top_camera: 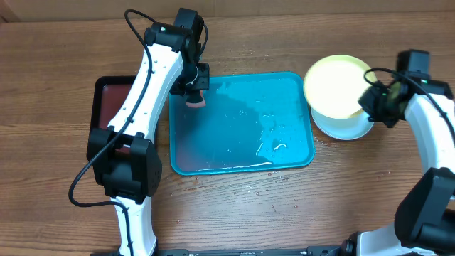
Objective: Clean dirty plates on tray and stack at the side
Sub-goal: 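Carry the yellow plate right and lower it onto the stacked plates, then move the sponge left and drop it onto the dark red tray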
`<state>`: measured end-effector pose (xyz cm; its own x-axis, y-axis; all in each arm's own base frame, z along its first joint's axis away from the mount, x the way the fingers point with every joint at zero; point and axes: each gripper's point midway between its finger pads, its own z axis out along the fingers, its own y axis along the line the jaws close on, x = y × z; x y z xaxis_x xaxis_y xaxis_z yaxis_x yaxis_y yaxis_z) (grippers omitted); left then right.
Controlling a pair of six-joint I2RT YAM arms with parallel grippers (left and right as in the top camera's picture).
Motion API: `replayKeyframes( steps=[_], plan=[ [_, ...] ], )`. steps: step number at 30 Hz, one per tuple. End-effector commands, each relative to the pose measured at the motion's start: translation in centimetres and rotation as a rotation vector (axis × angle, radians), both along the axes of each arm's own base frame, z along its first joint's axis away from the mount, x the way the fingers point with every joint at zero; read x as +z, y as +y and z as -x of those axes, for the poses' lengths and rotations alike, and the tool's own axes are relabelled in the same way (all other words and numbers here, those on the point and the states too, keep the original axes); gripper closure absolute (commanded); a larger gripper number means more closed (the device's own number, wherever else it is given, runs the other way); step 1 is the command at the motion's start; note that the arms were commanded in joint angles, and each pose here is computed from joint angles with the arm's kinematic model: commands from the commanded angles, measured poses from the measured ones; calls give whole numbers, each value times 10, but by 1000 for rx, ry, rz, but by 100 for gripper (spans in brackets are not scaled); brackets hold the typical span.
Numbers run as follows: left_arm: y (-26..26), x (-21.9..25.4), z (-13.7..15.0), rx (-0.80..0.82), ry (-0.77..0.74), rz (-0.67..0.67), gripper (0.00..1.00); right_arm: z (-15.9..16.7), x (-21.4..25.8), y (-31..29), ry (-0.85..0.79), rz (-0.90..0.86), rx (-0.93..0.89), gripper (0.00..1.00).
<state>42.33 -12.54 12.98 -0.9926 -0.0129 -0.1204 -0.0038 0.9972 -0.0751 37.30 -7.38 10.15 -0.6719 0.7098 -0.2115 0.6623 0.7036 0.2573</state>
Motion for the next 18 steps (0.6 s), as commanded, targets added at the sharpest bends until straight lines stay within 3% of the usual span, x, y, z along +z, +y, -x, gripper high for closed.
replayKeyframes(
  steps=[1,16,18],
  plan=[
    [-4,12,-3,-23,-33,21,96,14,-11,-25,30,9,-82,96],
    [11,13,-5,9,-31,3,96,30,-60,-27,180,-34,-99,96],
    [17,15,-5,24,-25,11,96,33,-60,-26,188,-34,-84,86]
  ],
)
